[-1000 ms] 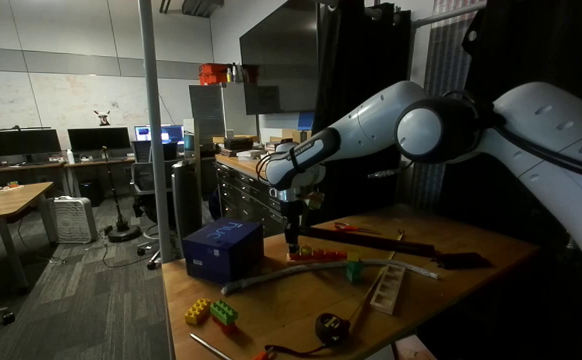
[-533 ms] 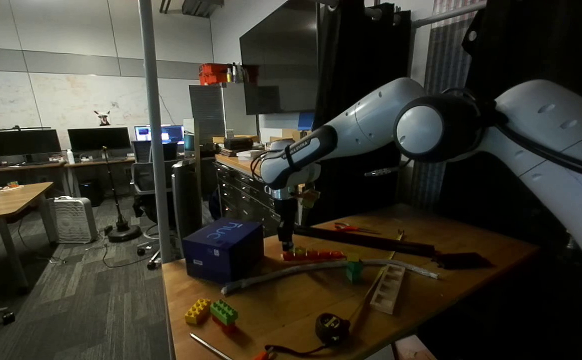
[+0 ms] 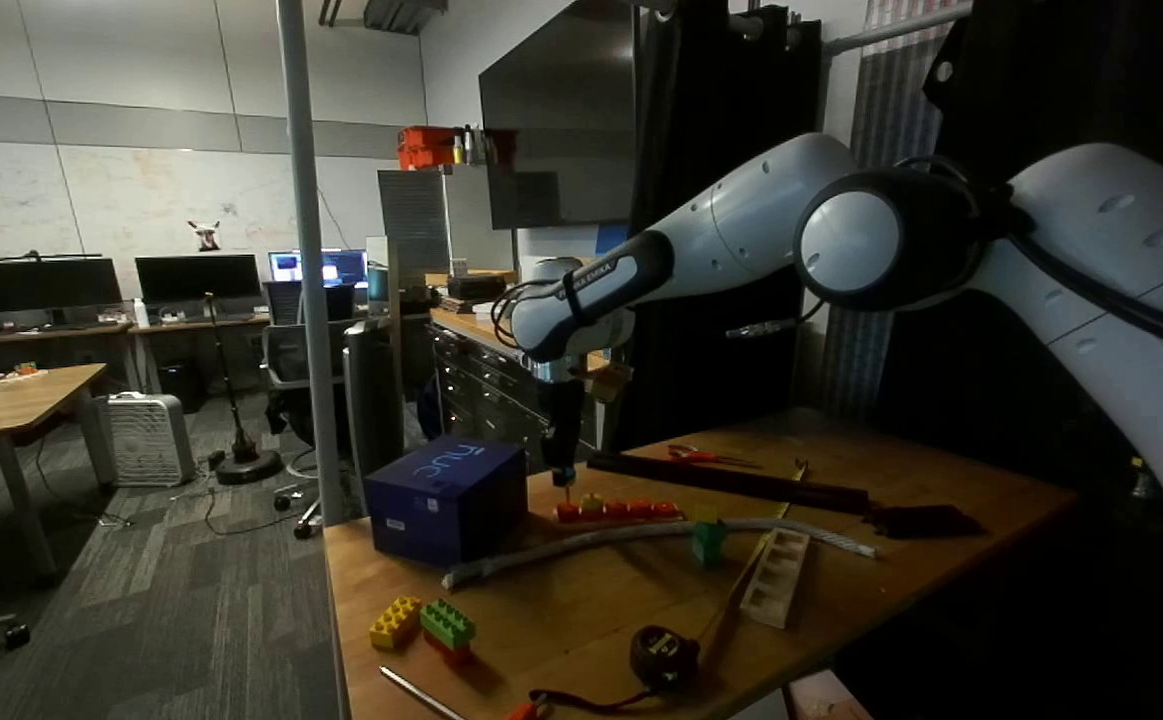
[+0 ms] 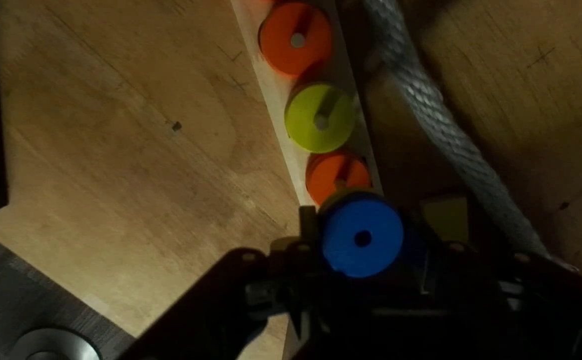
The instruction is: Remove the round blue and yellow blocks from the wooden board and put them on the table
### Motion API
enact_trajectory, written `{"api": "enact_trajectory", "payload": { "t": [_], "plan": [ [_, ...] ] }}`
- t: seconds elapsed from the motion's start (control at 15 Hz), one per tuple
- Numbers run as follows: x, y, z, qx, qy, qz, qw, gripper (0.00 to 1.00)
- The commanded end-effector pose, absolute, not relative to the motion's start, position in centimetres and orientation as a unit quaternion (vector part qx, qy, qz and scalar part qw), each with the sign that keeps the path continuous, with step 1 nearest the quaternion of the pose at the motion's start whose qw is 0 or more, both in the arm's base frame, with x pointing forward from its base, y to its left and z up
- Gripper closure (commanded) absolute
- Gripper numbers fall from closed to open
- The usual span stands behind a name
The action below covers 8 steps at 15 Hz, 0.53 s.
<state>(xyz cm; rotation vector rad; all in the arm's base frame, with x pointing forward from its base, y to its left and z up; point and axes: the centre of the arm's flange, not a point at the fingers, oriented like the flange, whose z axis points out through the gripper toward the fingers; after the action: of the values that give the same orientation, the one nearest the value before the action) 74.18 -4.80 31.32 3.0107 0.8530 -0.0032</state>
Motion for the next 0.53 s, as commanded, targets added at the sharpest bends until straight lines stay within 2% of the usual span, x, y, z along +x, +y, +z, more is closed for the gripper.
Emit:
{"api": "enact_trajectory", "payload": {
  "t": [0.0, 0.47],
  "plan": [
    [72.4, -3.7, 33.9, 0.965, 0.261, 0.004, 0.03, 0.76],
    [67.6, -1.7, 34.8, 0.976, 0.217, -0.025, -0.002, 0.76]
  ]
}}
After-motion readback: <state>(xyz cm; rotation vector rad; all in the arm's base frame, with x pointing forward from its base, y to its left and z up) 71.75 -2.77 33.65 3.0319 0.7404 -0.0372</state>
